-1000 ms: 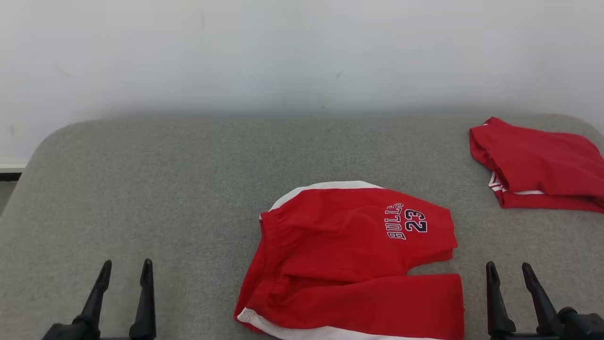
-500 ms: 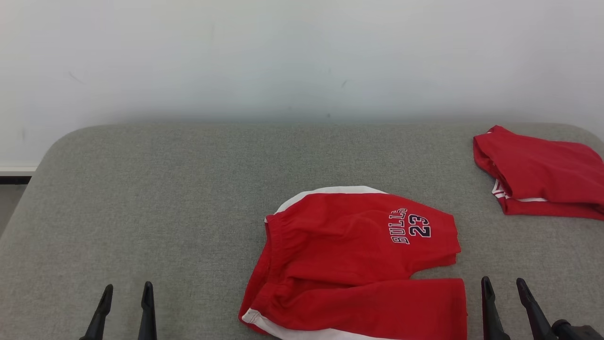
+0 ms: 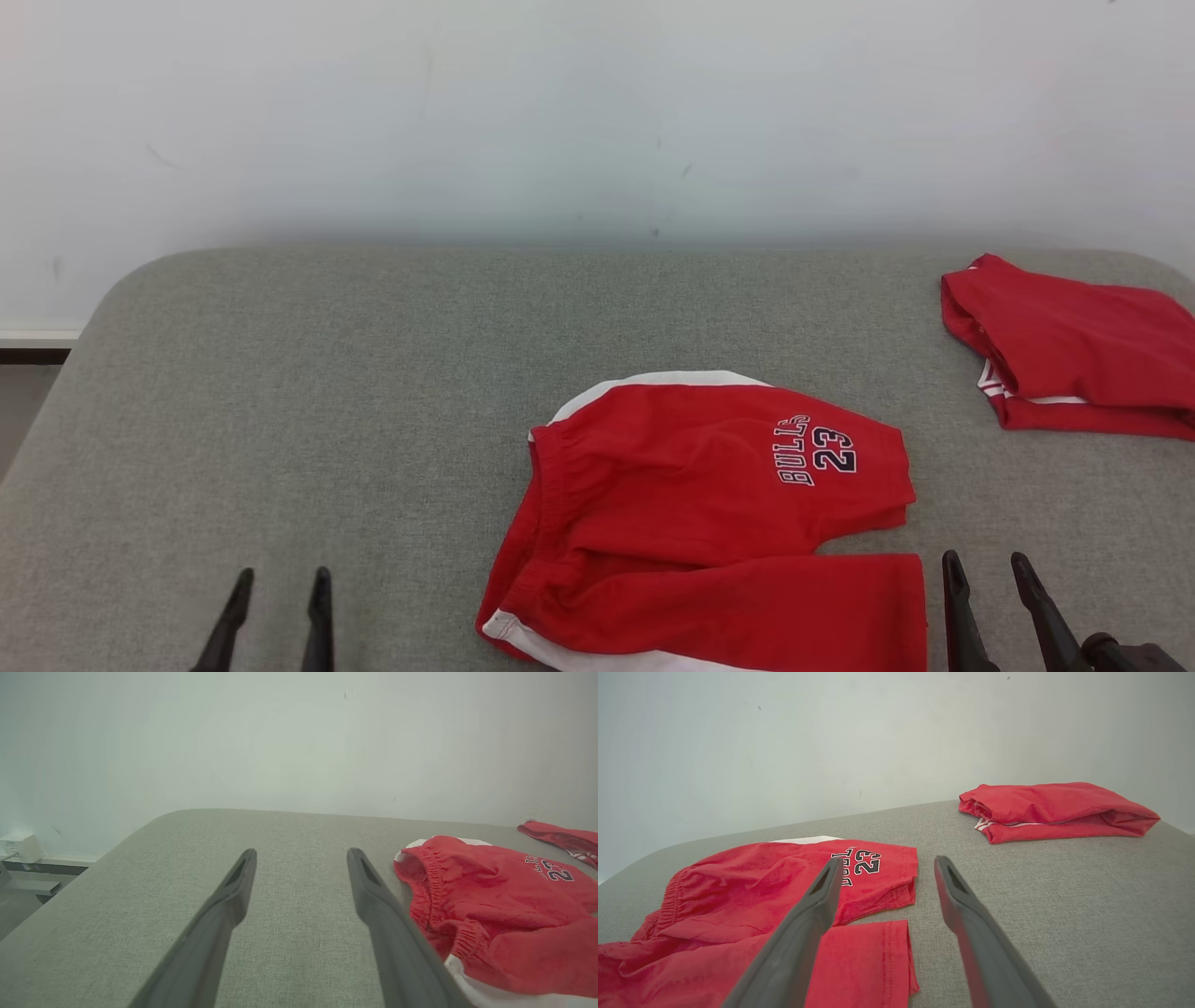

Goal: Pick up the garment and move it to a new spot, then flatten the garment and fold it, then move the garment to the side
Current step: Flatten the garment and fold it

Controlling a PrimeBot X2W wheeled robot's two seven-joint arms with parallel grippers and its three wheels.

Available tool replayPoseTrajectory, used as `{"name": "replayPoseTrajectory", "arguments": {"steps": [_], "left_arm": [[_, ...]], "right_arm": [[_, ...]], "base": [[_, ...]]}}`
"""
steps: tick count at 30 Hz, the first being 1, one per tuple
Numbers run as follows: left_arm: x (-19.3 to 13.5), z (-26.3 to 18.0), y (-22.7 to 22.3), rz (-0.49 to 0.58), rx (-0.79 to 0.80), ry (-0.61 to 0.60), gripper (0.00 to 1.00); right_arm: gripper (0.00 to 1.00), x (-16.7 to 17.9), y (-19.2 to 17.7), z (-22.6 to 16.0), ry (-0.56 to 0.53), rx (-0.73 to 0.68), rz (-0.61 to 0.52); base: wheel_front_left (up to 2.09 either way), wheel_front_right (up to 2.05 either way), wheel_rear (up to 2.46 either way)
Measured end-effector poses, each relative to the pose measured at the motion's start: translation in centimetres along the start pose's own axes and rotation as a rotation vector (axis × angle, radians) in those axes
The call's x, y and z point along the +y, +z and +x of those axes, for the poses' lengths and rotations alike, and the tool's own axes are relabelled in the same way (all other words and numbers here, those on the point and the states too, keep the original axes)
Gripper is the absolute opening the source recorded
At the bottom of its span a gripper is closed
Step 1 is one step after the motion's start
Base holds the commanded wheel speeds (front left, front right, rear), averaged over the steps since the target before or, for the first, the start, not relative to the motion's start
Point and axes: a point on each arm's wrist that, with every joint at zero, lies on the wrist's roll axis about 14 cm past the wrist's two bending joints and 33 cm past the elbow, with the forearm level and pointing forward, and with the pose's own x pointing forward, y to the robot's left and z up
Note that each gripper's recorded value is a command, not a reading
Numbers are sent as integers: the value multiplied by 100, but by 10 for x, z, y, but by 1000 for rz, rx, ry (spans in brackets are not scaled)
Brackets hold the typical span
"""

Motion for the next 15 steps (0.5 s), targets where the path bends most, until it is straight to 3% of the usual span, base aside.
{"name": "replayPoseTrajectory", "arguments": {"steps": [8,15], "left_arm": [[-58,-2,-34,-4,130,-247,100],[-81,6,-54,15,210,-379,100]], "right_arm": [[100,-2,-17,-4,17,61,-22],[100,-11,-43,-14,-6,150,-16]], "base": [[0,0,0],[0,0,0]]}}
